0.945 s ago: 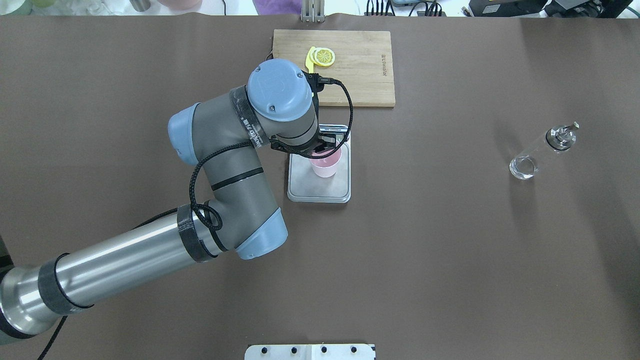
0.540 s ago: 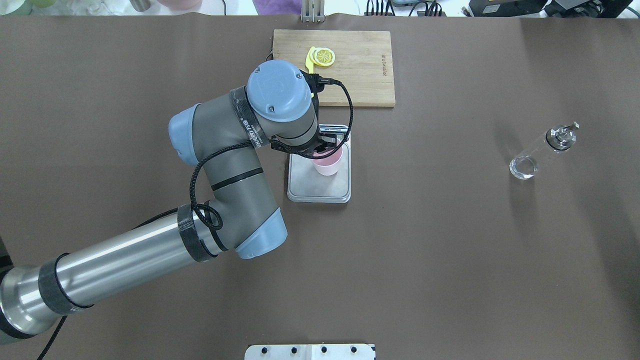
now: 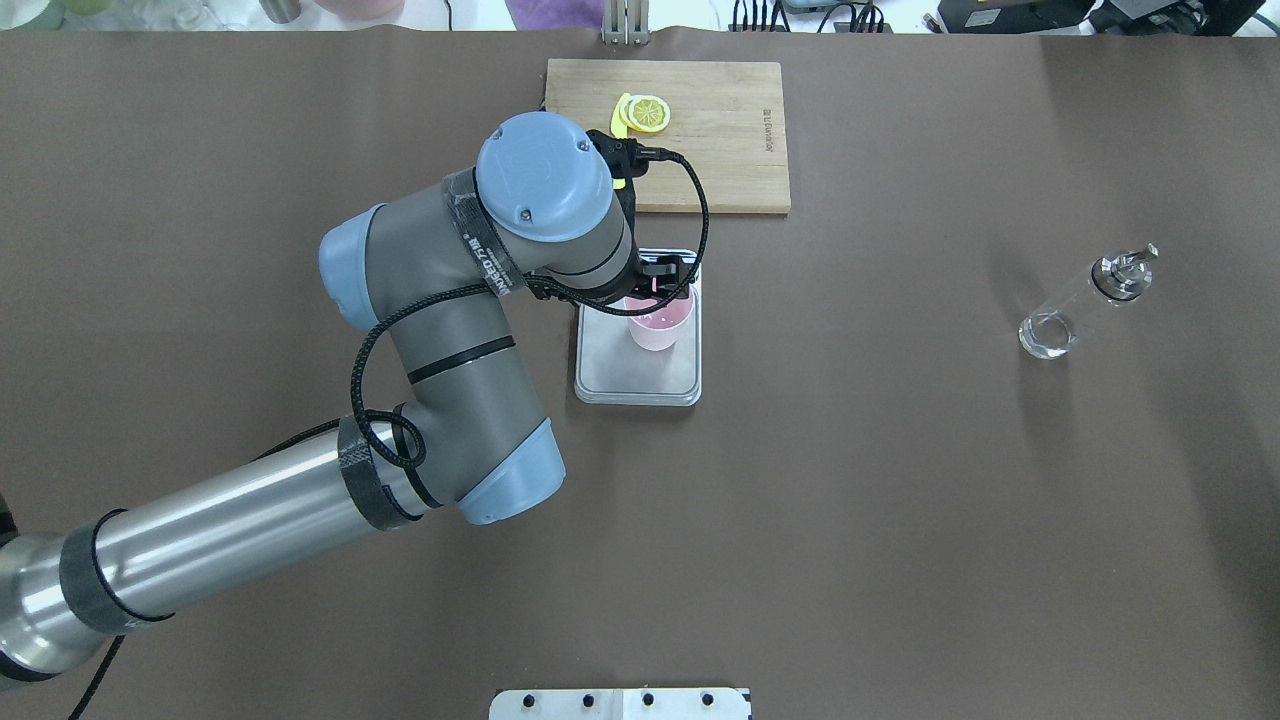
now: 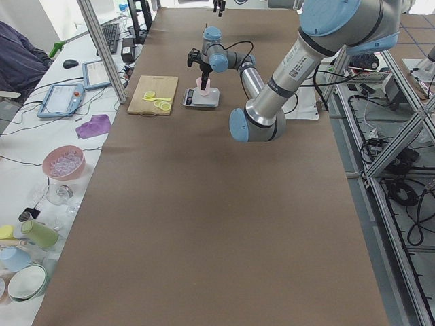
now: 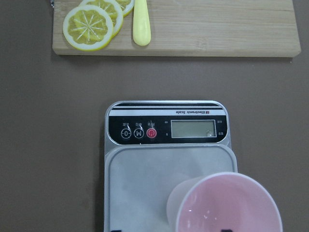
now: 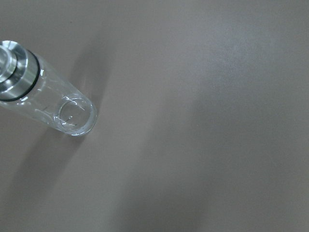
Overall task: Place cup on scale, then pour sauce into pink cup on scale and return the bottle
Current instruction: 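Open the left gripper and withdraw it away from the cup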
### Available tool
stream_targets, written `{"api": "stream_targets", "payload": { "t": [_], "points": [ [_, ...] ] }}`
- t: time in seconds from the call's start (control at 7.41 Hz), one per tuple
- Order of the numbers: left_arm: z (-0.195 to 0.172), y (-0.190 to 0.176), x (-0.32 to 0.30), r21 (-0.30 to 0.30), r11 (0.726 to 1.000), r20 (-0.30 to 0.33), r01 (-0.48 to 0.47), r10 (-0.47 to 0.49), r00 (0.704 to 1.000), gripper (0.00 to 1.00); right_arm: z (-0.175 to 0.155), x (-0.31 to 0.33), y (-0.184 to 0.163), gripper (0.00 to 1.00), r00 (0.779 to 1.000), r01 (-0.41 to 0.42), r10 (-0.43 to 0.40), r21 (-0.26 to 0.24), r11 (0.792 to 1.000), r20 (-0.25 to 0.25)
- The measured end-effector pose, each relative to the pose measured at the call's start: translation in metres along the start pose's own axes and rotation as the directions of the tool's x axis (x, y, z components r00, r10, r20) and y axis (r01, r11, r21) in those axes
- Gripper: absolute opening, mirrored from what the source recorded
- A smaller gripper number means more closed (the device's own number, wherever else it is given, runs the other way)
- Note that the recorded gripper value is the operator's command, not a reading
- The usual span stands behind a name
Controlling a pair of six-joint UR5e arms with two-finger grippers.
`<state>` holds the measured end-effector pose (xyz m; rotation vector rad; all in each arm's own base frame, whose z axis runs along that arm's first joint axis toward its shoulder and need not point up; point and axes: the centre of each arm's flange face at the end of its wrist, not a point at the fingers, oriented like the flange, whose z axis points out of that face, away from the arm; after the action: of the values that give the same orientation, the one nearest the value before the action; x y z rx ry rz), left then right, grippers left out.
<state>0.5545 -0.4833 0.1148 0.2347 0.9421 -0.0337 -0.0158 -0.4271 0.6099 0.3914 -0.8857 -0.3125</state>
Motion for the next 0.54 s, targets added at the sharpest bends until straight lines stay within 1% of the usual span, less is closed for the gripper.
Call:
{"api": "stream_targets", "payload": {
  "t": [0.13,0.27,0.4,0.54],
  "points": [
    [-0.011,-0.003,-0.004,0.010,1.000,-0.010,-0.016,0.016,1.000,0.98,-0.001,-0.001,-0.001,0.99,1.000,0.002,-0.002,0.002,1.000,0.000],
    [-0.023,-0.010,-0.020,0.018,0.999,-0.013,-0.040,0.040,0.999,0.98,-0.003,-0.003,-0.004,0.99,1.000,0.016,-0.016,0.013,1.000,0.000],
    [-0.037,-0.021,-0.047,0.012,0.997,-0.011,-0.074,0.074,0.997,0.98,-0.004,-0.005,-0.009,0.99,0.999,0.053,-0.053,0.040,0.998,-0.002],
    [-0.055,-0.035,-0.085,-0.004,0.993,-0.005,-0.114,0.114,0.993,0.98,-0.003,-0.004,-0.011,0.99,0.994,0.108,-0.108,0.080,0.991,-0.004]
  ]
}}
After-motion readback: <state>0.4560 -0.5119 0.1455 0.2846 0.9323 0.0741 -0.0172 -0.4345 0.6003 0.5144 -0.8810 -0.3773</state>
